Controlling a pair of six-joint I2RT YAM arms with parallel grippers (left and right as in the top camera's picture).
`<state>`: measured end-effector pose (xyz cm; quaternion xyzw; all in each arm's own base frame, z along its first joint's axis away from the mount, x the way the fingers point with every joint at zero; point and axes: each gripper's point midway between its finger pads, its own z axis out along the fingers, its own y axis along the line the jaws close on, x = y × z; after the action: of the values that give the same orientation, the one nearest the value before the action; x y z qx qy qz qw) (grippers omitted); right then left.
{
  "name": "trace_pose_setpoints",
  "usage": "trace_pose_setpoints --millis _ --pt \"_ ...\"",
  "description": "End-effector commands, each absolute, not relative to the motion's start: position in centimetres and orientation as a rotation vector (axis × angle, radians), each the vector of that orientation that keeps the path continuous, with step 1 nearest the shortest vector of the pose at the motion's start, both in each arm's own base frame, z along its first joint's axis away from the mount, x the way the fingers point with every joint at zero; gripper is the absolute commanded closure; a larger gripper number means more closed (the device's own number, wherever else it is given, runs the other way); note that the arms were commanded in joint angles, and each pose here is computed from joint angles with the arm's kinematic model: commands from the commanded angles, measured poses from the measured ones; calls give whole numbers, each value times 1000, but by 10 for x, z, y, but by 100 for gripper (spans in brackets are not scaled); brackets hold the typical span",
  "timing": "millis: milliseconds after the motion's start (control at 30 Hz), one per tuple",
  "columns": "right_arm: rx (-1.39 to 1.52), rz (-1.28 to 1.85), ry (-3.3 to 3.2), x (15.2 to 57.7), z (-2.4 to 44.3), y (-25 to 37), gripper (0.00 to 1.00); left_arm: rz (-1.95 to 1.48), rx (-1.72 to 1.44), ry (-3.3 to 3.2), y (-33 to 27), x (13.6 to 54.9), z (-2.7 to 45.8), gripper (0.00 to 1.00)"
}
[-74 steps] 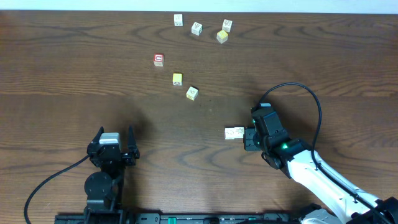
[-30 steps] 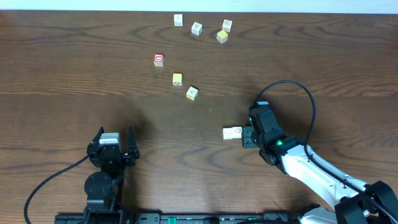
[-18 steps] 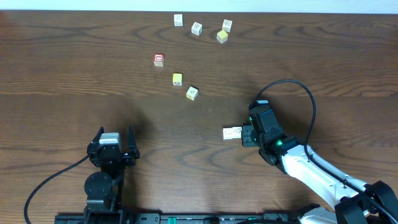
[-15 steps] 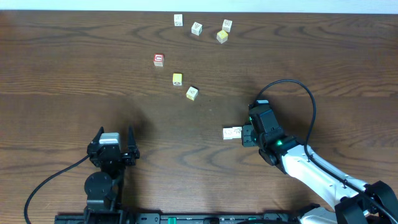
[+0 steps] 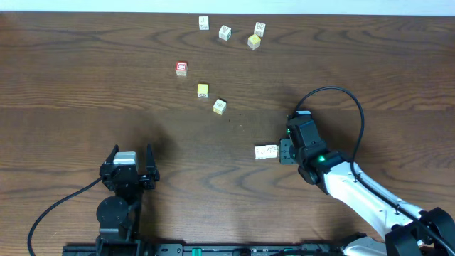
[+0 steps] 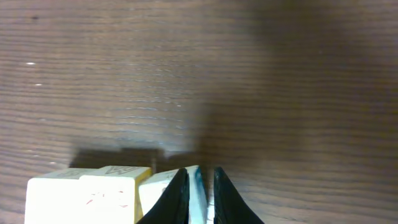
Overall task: Lift 5 blocks
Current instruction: 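Lower the acorn block beside the ladybug block and push it in, then open the right gripper and raise it off the block row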
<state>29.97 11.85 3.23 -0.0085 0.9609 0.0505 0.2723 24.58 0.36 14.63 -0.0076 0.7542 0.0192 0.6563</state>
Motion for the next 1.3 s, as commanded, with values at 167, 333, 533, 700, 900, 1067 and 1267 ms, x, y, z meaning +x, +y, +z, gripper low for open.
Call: trace_pose_setpoints --millis 167,333,533,700,900,1067,1267 --pt "27 80 2616 300 31 104 95 48 -27 1764 5 244 128 24" --pt "26 99 2638 295 28 106 97 48 -27 1764 5 244 128 25" --pt "22 146 2652 293 28 112 99 48 -27 1764 5 244 128 24" --pt "20 141 2671 289 25 111 99 48 -27 1764 5 244 128 25" --pt "28 134 2688 285 23 109 99 48 -27 1764 5 244 128 25" --pt "23 173 2698 283 23 114 99 48 -27 1764 5 244 128 24" --pt "16 198 2704 282 23 117 99 48 -27 1764 5 244 128 25"
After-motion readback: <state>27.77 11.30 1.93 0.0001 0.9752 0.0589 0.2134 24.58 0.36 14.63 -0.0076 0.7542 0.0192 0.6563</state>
